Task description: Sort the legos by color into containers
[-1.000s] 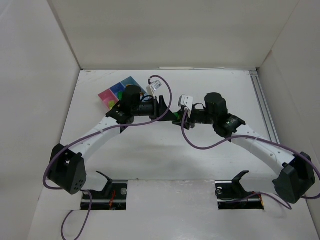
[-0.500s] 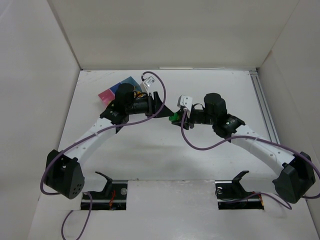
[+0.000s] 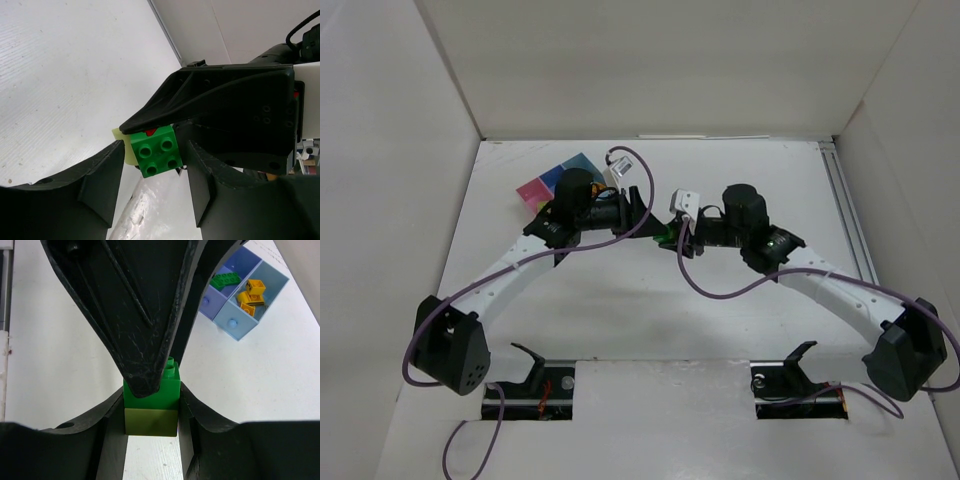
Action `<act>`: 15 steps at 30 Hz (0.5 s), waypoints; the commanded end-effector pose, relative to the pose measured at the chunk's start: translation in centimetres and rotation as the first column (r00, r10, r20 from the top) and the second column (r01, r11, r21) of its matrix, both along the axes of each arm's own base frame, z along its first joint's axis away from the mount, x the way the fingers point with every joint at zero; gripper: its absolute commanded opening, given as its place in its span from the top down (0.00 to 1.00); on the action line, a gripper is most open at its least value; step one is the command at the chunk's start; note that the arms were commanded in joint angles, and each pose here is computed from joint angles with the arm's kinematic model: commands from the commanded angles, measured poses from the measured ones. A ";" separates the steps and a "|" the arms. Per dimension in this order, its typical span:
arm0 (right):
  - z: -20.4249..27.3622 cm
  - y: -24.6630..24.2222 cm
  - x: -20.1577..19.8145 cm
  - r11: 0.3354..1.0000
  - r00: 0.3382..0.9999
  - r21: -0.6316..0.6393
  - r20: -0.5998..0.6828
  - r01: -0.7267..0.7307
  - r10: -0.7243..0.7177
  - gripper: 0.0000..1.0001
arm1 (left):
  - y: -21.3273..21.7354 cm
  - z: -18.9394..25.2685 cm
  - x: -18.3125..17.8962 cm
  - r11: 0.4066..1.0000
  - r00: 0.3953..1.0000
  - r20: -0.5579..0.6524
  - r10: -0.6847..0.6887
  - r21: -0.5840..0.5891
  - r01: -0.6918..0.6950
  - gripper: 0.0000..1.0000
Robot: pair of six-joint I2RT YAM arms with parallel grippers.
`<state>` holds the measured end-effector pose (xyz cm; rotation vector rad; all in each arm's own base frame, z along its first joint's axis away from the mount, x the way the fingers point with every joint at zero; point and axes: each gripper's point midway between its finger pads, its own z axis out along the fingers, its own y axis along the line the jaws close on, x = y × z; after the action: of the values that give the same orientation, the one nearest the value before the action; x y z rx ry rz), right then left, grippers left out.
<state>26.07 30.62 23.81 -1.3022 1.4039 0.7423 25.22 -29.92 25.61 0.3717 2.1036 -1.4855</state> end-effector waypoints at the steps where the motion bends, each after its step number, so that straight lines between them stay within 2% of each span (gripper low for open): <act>1: 3.5 1.2 0.5 0.998 0.995 0.057 0.096 -0.016 0.011 1.00 | -0.4 2.4 0.2 0.999 0.997 0.075 -0.013 -0.039 0.016 0.52; 5: 3.7 1.5 1.0 0.998 0.995 0.061 0.101 -0.017 0.010 1.00 | -0.9 2.5 -0.4 0.998 0.996 0.071 -0.050 -0.046 0.053 0.52; 7: 3.3 1.5 1.3 0.999 0.995 0.053 0.095 -0.007 0.002 1.00 | -0.9 2.0 -0.3 0.998 0.996 0.066 -0.053 -0.034 0.056 0.57; 8: 3.8 1.6 1.3 0.998 0.995 0.059 0.102 -0.008 0.002 1.00 | -0.9 2.0 -0.3 0.998 0.996 0.066 -0.053 -0.034 0.056 0.64; 12: 3.7 1.5 1.5 0.998 0.995 0.057 0.104 0.003 -0.009 1.00 | -0.6 2.1 0.1 1.000 0.998 0.059 -0.016 -0.017 0.017 0.80; 15: 2.6 1.0 1.2 0.999 0.996 0.043 0.082 0.023 -0.027 1.00 | 0.3 2.8 0.9 0.999 0.997 0.068 0.038 -0.025 -0.036 1.00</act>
<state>27.06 31.02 23.50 -1.3053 1.4168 0.7037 25.64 -29.98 24.96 0.3385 2.1389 -1.4632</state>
